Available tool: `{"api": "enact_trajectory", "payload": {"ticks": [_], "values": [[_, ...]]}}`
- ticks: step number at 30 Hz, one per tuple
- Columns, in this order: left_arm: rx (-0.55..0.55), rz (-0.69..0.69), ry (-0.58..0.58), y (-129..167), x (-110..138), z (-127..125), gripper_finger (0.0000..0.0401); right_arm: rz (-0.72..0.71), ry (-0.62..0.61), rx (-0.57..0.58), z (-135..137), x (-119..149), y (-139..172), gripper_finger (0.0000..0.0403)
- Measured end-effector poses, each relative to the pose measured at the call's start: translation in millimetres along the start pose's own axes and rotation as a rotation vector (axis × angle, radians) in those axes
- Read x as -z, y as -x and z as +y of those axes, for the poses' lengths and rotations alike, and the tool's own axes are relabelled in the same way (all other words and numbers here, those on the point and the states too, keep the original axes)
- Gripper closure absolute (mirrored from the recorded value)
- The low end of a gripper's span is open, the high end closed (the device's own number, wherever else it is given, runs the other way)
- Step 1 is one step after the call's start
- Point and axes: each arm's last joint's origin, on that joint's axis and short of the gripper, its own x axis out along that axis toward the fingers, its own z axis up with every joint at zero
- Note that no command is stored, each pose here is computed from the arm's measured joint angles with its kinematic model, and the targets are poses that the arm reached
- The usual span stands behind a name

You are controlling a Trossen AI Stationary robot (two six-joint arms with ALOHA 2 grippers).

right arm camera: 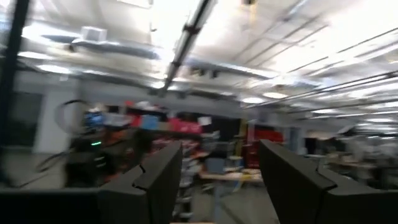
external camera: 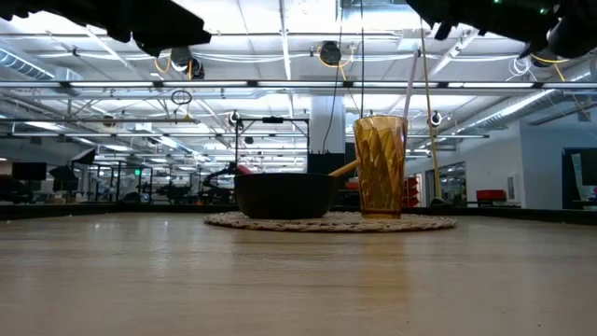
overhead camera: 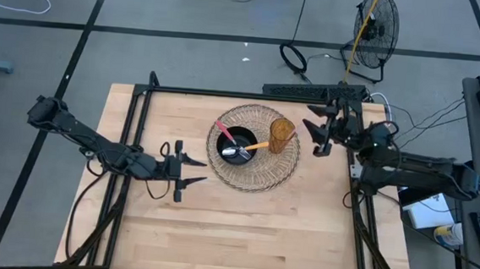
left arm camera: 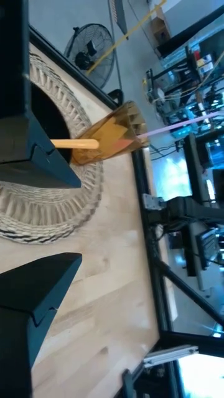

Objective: Pick & Place Utensil
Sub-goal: Return to Home Position

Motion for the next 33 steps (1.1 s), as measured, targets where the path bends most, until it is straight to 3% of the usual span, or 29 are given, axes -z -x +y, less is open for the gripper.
{"api": "enact_trajectory", "payload": {"ticks": [6, 13, 22, 29, 33], "values": [[-0.011, -0.108, 0.013, 0.6, -11.5, 1.3, 0.0215, 0.071, -0.058, -0.171, 11.6, -10.2, -5.7, 0.0195], [-0.029, -0.15, -0.073, 1.2, -16.0, 2.1, 0.0215, 0.151, -0.112, -0.258, 27.4, -9.6, 0.2, 0.0195], [-0.143, -0.211, -0.012, -0.8, -23.4, 14.3, 0.0215, 0.354, -0.094, -0.393, 47.6, 3.0, 13.3, 0.0195], [-0.065, -0.247, 0.01, -9.7, -23.1, 34.2, 0.0215, 0.509, -0.111, -0.479, 61.6, 19.5, 18.0, 0.0195], [-0.061, -0.218, 0.005, -13.1, -19.2, 42.1, 0.0215, 0.534, -0.098, -0.455, 62.2, 21.9, 18.4, 0.0195]]}}
